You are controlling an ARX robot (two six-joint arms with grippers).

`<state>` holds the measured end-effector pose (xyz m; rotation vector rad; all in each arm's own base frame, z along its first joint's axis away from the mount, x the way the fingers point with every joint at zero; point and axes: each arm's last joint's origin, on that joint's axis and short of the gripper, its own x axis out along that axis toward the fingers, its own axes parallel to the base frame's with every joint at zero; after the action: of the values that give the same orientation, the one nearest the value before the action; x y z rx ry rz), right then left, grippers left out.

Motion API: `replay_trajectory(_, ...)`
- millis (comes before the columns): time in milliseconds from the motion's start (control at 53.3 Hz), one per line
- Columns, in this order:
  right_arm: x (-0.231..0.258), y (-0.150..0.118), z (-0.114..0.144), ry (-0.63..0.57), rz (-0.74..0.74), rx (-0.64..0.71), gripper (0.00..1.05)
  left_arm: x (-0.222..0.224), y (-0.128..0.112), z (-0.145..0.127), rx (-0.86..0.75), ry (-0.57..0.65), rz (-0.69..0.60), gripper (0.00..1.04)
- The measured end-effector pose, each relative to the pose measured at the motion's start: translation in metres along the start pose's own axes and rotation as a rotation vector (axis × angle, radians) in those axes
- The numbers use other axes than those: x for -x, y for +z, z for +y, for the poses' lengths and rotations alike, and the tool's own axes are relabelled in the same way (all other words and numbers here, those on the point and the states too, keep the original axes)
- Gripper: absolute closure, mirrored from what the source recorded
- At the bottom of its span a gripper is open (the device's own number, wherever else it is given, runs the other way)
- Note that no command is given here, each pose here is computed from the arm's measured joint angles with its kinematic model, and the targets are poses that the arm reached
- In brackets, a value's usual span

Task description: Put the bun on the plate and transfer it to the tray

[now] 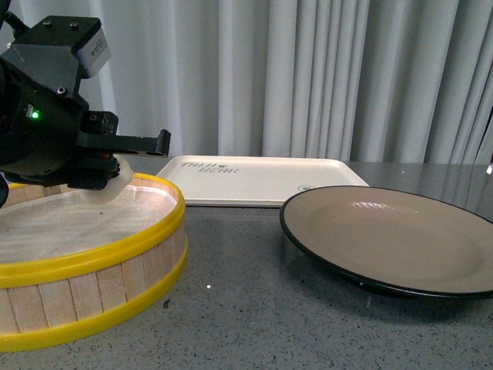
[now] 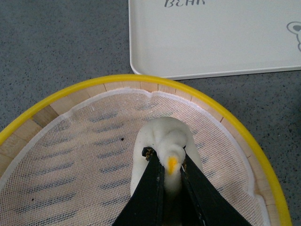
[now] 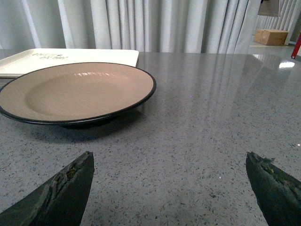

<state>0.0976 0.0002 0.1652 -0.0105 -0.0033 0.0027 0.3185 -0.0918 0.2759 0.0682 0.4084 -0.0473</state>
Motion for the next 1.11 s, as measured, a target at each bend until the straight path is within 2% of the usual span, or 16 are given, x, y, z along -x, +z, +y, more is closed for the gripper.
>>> replay_trajectory(244,0.000,0.000,0.000,0.000,0.000,0.000,0.08,0.010,0.028,-0.027,-0.019,-0.128,-0.138,1.00)
replay_trajectory(338,0.000,0.000,0.000,0.000,0.000,0.000,0.08,0.013,0.039,-0.063,-0.076,-0.250,-0.184,1.00)
replay_trajectory(488,0.000,0.000,0.000,0.000,0.000,0.000,0.08,-0.006,0.038,-0.114,-0.168,-0.433,-0.145,1.00)
replay_trajectory(657,0.000,0.000,0.000,0.000,0.000,0.000,0.08,-0.024,0.038,-0.140,-0.237,-0.576,-0.128,1.00)
replay_trajectory(845,0.000,0.000,0.000,0.000,0.000,0.000,0.08,-0.034,0.031,-0.159,-0.296,-0.615,-0.054,1.00)
replay_trajectory(976,0.000,0.000,0.000,0.000,0.000,0.000,0.08,-0.041,0.019,-0.171,-0.323,-0.646,0.025,1.00)
replay_trajectory(1107,0.000,0.000,0.000,0.000,0.000,0.000,0.08,-0.044,0.014,-0.177,-0.334,-0.622,0.036,1.00)
